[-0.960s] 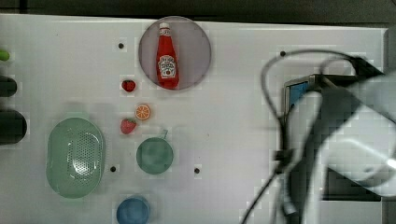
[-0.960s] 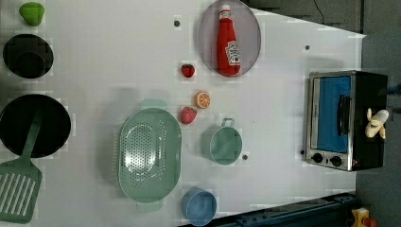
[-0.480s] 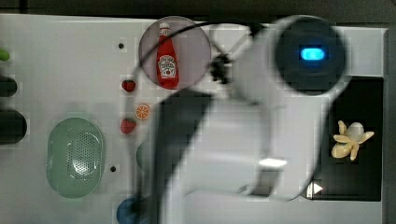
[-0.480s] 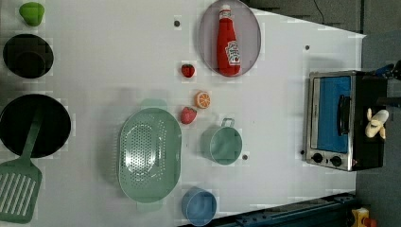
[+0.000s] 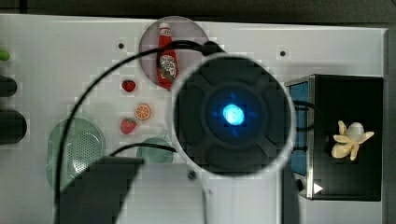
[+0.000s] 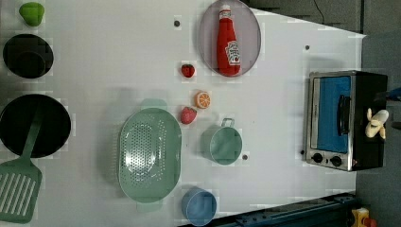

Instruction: Pick banana from table and place on oven.

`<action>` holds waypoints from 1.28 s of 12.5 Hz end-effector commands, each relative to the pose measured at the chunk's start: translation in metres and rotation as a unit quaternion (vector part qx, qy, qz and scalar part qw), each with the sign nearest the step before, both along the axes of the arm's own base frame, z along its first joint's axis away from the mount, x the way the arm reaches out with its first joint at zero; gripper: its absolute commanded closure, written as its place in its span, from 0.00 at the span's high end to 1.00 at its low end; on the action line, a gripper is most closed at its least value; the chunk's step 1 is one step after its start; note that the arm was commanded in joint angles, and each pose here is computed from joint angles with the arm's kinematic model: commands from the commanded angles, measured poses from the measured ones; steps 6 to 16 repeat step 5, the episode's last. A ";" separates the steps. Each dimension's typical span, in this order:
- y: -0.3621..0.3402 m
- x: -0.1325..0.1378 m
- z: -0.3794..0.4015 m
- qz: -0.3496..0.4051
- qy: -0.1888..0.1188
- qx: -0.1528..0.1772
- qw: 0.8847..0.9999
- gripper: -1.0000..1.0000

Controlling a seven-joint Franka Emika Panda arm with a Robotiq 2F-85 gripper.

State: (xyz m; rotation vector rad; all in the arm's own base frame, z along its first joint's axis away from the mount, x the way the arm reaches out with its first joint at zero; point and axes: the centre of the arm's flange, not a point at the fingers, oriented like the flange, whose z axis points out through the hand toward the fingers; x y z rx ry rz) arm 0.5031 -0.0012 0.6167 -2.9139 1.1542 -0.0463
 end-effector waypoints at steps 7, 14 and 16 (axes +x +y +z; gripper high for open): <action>-0.049 -0.005 0.007 -0.069 0.000 0.008 0.998 1.00; -0.049 -0.005 0.007 -0.069 0.000 0.008 0.998 1.00; -0.049 -0.005 0.007 -0.069 0.000 0.008 0.998 1.00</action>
